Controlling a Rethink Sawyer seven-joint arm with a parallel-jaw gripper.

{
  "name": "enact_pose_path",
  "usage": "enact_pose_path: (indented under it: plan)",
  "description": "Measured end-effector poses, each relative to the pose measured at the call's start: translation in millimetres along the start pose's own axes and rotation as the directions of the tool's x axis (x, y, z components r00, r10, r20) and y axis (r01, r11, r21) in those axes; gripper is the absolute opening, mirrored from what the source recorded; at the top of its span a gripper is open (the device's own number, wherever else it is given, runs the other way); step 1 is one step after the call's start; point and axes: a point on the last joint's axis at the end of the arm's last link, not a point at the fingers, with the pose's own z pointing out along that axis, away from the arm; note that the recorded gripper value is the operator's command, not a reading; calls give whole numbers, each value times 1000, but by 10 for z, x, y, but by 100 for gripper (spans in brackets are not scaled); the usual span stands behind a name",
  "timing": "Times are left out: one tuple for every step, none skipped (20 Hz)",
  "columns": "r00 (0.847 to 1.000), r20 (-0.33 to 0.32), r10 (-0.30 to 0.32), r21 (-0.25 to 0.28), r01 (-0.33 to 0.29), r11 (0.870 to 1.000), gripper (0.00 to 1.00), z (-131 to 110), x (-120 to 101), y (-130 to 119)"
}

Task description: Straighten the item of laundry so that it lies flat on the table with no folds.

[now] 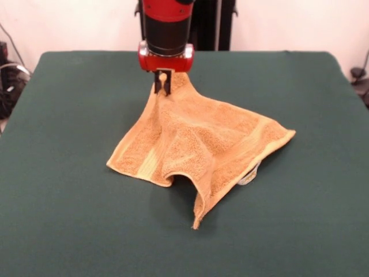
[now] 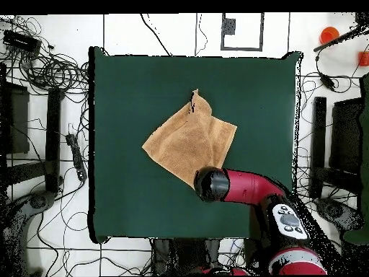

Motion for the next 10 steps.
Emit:
enact_pose_path:
  plan:
    - [1000,-1,2,2,-2,1000,0,6,10,-38]
    - [1000,-1,3,2,-3,1000,0,8,15,-56]
    - [1000,-1,4,2,-4,1000,0,10,18,-71]
    - [1000,-2,6,3,-6,1000,0,13,21,-87]
    - [1000,-2,7,3,-7,1000,0,15,26,-104]
    - [1000,-2,8,4,-8,1000,0,17,32,-120]
    - [1000,-3,7,6,-7,1000,0,18,36,-125]
    - [1000,-3,7,6,-7,1000,0,18,37,-125]
    - [1000,-3,6,7,-6,1000,0,18,38,-125]
    - [1000,-3,6,7,-6,1000,0,17,39,-124]
